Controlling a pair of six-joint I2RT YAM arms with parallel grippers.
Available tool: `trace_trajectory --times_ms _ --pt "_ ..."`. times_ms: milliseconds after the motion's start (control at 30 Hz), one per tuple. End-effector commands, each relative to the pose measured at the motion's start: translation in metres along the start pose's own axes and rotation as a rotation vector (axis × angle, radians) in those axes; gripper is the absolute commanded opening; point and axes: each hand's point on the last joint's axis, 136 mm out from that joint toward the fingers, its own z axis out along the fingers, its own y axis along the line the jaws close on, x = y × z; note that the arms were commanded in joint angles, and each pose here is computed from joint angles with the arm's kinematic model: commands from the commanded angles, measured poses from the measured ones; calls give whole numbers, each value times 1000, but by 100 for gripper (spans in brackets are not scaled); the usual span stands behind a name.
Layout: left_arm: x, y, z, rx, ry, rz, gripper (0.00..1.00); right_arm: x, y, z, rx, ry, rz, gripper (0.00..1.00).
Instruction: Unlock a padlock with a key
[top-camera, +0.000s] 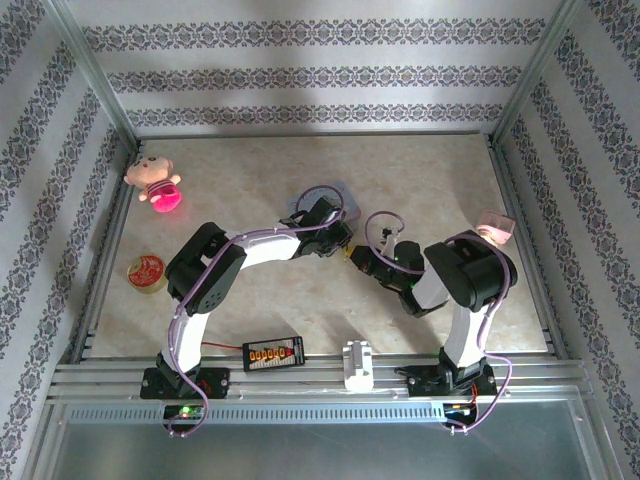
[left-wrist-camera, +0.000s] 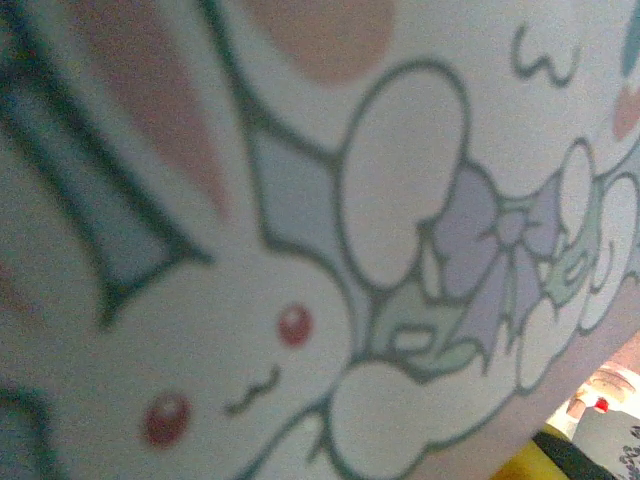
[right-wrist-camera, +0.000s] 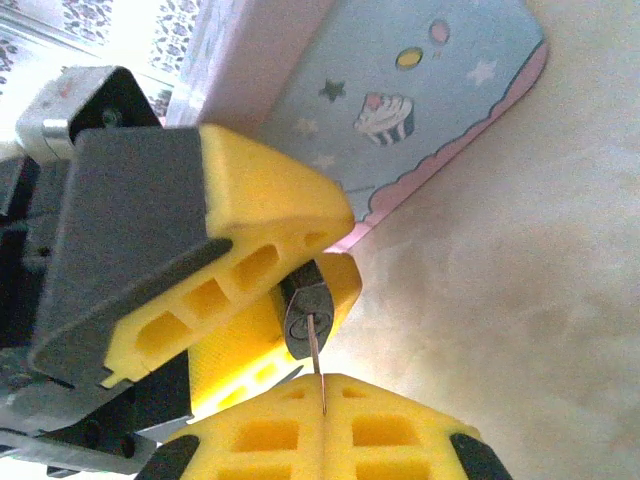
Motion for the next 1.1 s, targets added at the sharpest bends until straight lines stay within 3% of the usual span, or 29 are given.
trace_trajectory --times_ms 0,367,533,667,833,1067 --pt "38 33 -2 -112 134 1 0 -52 14 -9 -32 -186 -45 0" --pt "37 35 0 -104 130 -17 0 -46 12 -6 -38 -155 -34 0" --pt "25 35 -8 -106 68 -8 0 -38 6 -19 -25 -141 -25 0" --pt "12 37 -12 -110 20 -1 0 -29 -6 -28 1 -115 15 19" --pt "8 35 -4 -101 14 5 0 -19 -18 -34 33 -91 17 27" --pt "2 37 9 -111 -7 8 0 -20 -16 -38 65 -62 -17 30"
